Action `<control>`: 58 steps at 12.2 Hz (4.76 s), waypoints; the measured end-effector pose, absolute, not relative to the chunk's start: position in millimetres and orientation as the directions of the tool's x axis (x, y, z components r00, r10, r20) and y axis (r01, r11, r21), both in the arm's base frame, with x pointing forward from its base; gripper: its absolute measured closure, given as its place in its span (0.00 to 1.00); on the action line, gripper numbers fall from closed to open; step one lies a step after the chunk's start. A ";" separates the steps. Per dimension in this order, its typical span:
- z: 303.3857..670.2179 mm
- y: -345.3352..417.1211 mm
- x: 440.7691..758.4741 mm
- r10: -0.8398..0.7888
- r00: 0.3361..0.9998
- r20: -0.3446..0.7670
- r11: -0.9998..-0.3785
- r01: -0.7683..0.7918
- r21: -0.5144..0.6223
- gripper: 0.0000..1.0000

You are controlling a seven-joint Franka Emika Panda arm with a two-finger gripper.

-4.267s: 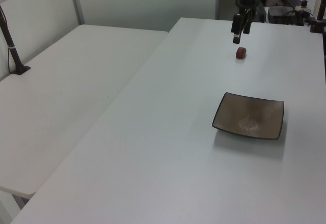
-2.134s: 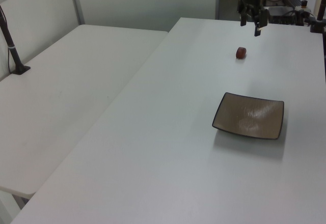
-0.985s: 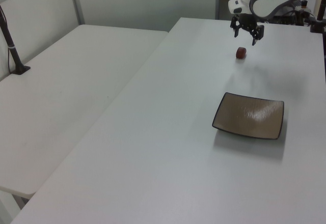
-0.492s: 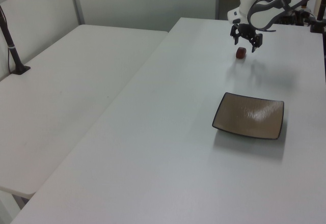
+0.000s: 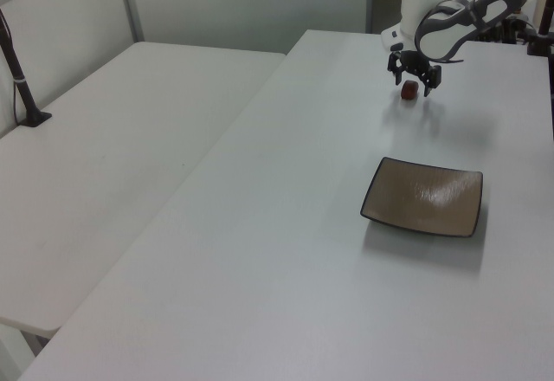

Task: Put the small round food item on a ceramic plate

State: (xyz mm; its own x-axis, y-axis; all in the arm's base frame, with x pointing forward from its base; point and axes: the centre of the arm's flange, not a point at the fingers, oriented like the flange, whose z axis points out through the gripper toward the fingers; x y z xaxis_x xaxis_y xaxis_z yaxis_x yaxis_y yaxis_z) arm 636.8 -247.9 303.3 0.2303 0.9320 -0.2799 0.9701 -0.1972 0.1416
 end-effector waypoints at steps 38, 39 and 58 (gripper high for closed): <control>389.6 161.1 538.7 0.264 0.918 -0.296 -0.964 0.246 -0.095 0.85; 384.4 170.2 532.8 0.264 0.914 -0.309 -0.964 0.248 -0.093 0.80; 497.2 124.0 562.0 0.078 0.996 -0.033 -0.997 0.078 0.010 0.00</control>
State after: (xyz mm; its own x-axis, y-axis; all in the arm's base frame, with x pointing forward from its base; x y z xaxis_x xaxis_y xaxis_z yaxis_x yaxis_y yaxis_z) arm 562.0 124.0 497.2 0.9964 0.0777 -0.0333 0.0781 -0.9969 0.0102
